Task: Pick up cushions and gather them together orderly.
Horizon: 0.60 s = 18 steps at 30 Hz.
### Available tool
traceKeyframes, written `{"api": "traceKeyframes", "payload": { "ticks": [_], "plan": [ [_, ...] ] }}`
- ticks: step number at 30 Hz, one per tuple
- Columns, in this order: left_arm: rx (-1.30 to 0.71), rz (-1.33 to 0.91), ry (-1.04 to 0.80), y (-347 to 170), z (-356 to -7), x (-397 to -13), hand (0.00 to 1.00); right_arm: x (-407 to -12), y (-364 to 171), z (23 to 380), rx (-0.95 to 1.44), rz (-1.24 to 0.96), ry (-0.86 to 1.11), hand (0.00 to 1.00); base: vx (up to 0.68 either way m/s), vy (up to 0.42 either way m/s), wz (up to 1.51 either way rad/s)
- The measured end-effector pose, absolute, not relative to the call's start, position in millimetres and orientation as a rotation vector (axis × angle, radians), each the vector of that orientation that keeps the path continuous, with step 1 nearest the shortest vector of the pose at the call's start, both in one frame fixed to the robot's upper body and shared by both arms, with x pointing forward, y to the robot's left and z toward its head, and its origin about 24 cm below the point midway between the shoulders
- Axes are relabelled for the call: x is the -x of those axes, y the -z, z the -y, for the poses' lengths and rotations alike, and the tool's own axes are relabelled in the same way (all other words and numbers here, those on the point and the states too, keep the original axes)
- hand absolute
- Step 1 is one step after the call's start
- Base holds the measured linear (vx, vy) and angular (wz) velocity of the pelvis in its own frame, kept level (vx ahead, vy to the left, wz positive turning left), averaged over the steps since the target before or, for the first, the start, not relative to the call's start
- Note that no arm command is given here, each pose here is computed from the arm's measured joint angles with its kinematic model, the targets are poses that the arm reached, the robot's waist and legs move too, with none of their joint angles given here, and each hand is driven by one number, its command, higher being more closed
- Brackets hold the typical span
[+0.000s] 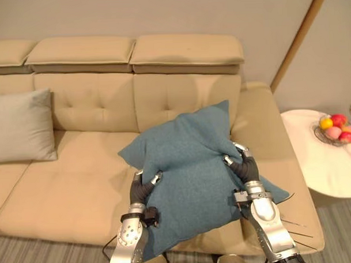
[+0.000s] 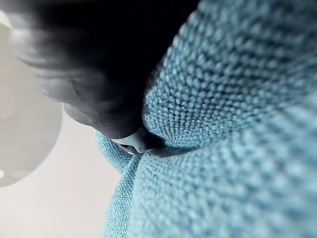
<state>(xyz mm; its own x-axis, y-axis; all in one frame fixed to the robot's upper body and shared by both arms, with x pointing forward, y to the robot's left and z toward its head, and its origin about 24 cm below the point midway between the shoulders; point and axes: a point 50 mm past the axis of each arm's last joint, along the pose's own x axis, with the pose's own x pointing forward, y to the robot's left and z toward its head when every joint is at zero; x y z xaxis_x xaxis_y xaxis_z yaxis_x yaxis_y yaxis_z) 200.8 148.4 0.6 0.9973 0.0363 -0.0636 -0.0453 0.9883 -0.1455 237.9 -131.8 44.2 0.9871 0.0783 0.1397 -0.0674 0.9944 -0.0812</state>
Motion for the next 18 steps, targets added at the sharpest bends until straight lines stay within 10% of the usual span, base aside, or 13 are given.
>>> {"api": "traceKeyframes", "payload": {
  "ticks": [11,18],
  "plan": [
    [0.039,0.176,-0.128,-57,-152,-277,1.0,-308,-102,106,0.227,0.372,-0.012,1.0,-0.09,-0.023,-0.22],
    [-0.11,0.747,-0.248,-290,-155,-379,1.0,-373,-274,102,0.111,0.733,0.298,1.0,-0.23,-0.092,0.27]
  ]
}}
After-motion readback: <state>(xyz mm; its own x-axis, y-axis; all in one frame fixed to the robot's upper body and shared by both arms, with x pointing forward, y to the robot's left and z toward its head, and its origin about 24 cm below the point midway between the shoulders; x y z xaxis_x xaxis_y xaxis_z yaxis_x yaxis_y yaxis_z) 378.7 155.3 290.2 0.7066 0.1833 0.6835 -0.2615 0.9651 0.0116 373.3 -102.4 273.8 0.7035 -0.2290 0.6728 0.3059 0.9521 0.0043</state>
